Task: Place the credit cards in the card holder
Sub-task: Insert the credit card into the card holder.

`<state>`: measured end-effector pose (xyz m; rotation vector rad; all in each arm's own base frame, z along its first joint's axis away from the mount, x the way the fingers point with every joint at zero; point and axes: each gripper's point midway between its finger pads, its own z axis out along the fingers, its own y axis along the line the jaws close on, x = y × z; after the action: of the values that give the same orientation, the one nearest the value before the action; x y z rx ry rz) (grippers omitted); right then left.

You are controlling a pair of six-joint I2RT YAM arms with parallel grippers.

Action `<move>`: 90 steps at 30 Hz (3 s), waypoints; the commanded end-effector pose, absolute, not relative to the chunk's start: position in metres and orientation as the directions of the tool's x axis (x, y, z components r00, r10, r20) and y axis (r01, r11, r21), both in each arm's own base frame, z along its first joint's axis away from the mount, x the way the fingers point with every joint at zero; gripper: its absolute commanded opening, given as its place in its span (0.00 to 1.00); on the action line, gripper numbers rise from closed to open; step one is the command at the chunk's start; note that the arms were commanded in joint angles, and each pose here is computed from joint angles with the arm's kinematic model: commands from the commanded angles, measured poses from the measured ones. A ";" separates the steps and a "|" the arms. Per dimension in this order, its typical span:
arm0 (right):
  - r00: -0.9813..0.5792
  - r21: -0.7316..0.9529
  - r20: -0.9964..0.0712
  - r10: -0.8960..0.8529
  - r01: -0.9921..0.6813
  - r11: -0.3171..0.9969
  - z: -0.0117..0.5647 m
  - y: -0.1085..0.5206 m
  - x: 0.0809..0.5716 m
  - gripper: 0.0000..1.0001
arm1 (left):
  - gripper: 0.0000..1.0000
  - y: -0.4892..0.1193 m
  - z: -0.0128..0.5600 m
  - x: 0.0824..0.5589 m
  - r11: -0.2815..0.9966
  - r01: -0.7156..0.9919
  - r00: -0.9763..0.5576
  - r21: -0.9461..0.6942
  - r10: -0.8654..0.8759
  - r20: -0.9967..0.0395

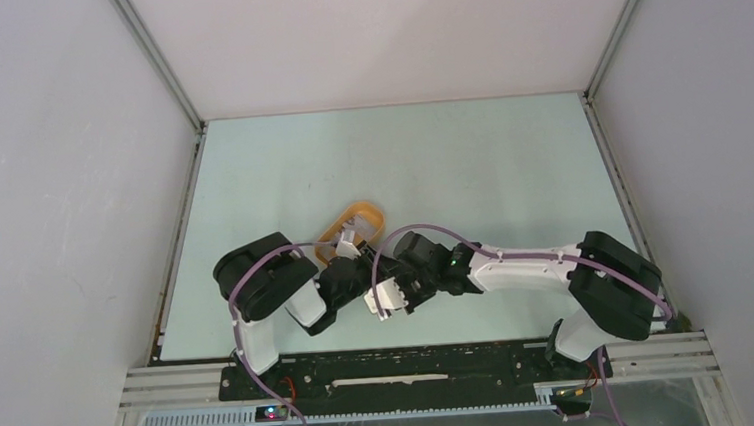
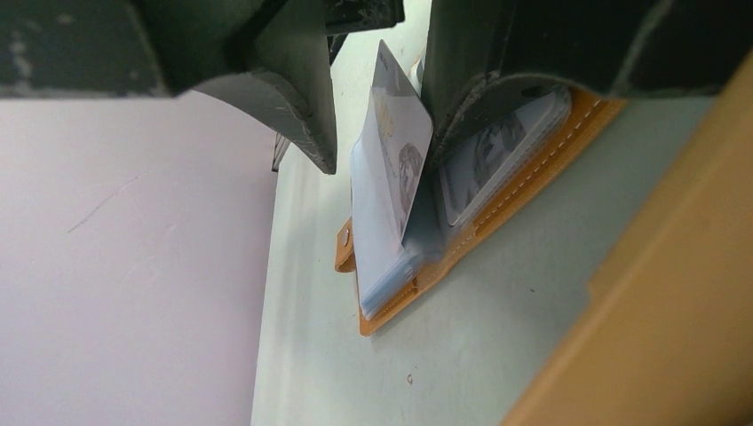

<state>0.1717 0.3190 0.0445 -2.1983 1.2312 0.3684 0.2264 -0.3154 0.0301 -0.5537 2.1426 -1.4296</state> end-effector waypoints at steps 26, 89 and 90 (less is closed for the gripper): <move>0.550 -0.487 -0.371 -0.748 -0.801 -0.348 0.035 0.339 0.206 0.07 | 0.45 -0.306 -0.003 0.220 0.463 -0.088 -0.811 -0.882 -0.548 -0.207; 0.315 -0.299 -0.490 -0.813 -0.937 -0.184 0.082 0.278 0.219 0.26 | 0.48 -0.296 0.034 0.219 0.427 -0.004 -0.788 -0.904 -0.558 -0.260; 0.319 -0.292 -0.499 -0.806 -0.937 -0.189 0.085 0.277 0.216 0.27 | 0.48 -0.295 0.036 0.219 0.426 0.001 -0.787 -0.905 -0.558 -0.264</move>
<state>0.2271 0.2703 0.0554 -2.0713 1.5702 0.2017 0.2264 -0.3045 0.0373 -0.5189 2.1325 -1.4071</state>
